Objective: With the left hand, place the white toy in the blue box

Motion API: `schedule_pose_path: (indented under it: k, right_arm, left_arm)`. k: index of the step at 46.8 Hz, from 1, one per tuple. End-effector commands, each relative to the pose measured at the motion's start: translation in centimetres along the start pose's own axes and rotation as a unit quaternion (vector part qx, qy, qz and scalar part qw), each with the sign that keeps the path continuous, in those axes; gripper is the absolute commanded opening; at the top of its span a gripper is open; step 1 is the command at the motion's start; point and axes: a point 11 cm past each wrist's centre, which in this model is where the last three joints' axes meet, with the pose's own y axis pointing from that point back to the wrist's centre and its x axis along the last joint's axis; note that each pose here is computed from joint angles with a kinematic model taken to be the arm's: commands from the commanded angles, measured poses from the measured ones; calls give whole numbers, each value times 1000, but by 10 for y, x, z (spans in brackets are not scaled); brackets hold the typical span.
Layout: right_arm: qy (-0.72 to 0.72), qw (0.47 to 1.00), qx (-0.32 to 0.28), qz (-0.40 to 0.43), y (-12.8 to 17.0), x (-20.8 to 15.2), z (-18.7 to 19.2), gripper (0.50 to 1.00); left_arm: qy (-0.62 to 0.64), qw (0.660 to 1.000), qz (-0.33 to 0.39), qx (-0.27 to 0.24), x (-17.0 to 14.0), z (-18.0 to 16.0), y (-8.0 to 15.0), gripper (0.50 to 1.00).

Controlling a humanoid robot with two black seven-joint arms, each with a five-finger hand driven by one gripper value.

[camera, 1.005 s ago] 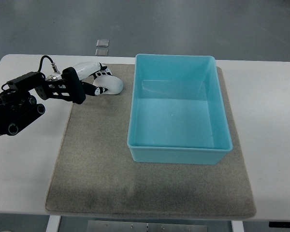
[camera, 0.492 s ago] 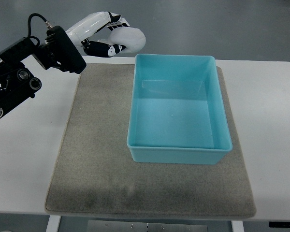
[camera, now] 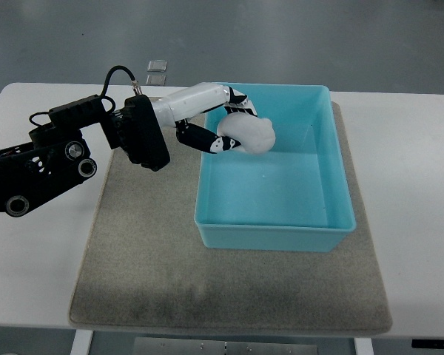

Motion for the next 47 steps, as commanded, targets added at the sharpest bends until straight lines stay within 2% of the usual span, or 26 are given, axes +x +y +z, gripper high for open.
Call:
schedule_pose_path:
  k: [1,4,7,9,12,15,19,23,28,30,35,41,47]
  right_arm:
    - [0,1000,0,0,0,0,0,936]
    - [0,1000,0,0,0,0,0,936]
    - [0,1000,0,0,0,0,0,936]
    - [0,1000,0,0,0,0,0,936]
    - [0,1000,0,0,0,0,0,936]
    - [0,1000,0,0,0,0,0,936]
    - [0,1000,0,0,0,0,0,936]
    - [0,1000,0,0,0,0,0,936]
    - [0,1000,0,-1,0,-1,0,936]
    - [0,1000,0,0,0,0,0,936]
    - [0,1000,0,0,0,0,0,936]
    - [0,1000,0,0,0,0,0,936]
    - [0,1000,0,0,0,0,0,936]
  left_arm:
    - [-8,1000,-29,2,-18,-1,0,500]
    - [-8,999,-41,2,-26,-2,0,500]
    - [-7,999,-43,2,-28,-2,0,544]
    - [-7,999,-43,2,-29,-1,0,619]
    - [-5,999,-41,3,-30,-2,1,758]
    - [-5,999,-39,2,-29,-2,1,795]
    - [-2,999,-32,3,-27,-2,1,889]
    - [-1,1000,-29,4,-26,-3,1,923]
    - [0,1000,-25,4,-24,-3,1,932]
    - [2,1000,-23,5,-23,-3,1,960]
    - [42,999,-4,6,-18,-4,1,964]
    - [147,987,72,7,8,-6,2,964]
    - [275,948,161,12,34,-18,9,964]
